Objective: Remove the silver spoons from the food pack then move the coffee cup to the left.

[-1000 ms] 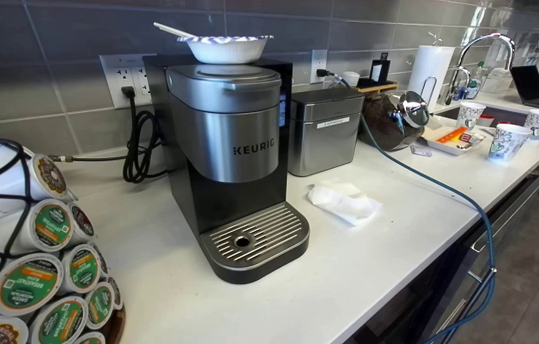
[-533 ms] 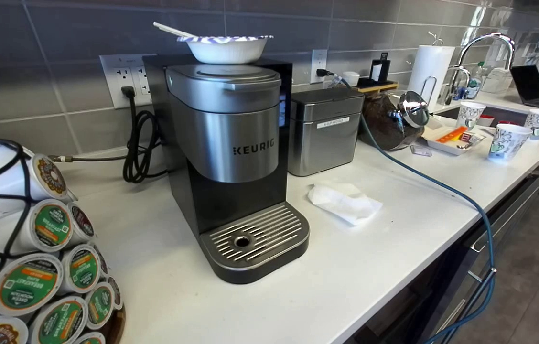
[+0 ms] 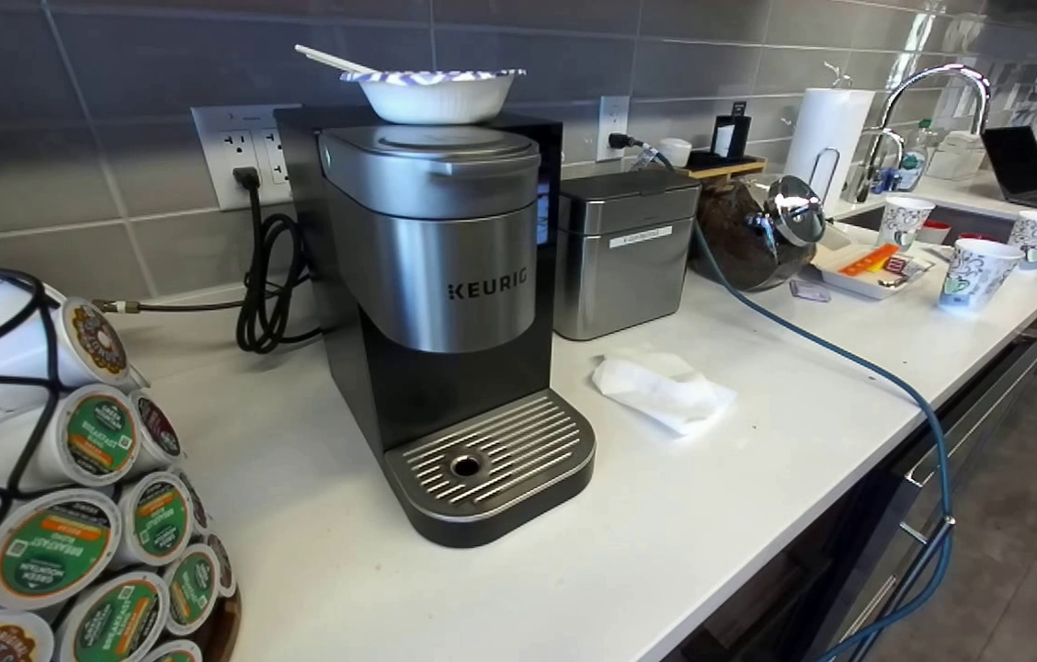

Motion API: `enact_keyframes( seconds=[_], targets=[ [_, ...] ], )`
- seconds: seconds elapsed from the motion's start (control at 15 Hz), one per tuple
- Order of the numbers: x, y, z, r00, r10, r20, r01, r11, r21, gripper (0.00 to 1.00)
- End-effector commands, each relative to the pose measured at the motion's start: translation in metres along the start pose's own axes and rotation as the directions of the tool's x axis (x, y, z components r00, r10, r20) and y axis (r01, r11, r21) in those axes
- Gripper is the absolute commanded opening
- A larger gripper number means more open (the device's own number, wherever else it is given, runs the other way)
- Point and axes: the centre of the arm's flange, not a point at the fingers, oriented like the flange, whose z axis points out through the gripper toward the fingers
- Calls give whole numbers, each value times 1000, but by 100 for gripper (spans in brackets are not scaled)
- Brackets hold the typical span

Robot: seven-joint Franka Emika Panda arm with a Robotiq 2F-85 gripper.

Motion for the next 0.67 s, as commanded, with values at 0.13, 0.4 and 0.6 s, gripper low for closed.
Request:
enact_keyframes(
  seconds=[0.13, 0.4, 0.6],
  targets=[
    [-1, 0, -4, 1000, 1, -8, -1, 1000, 1, 100],
    [49, 28, 33, 1000, 28, -13, -28, 1000, 8, 100],
    [89, 51, 79, 996, -47, -69, 54, 994, 98, 100]
  ],
)
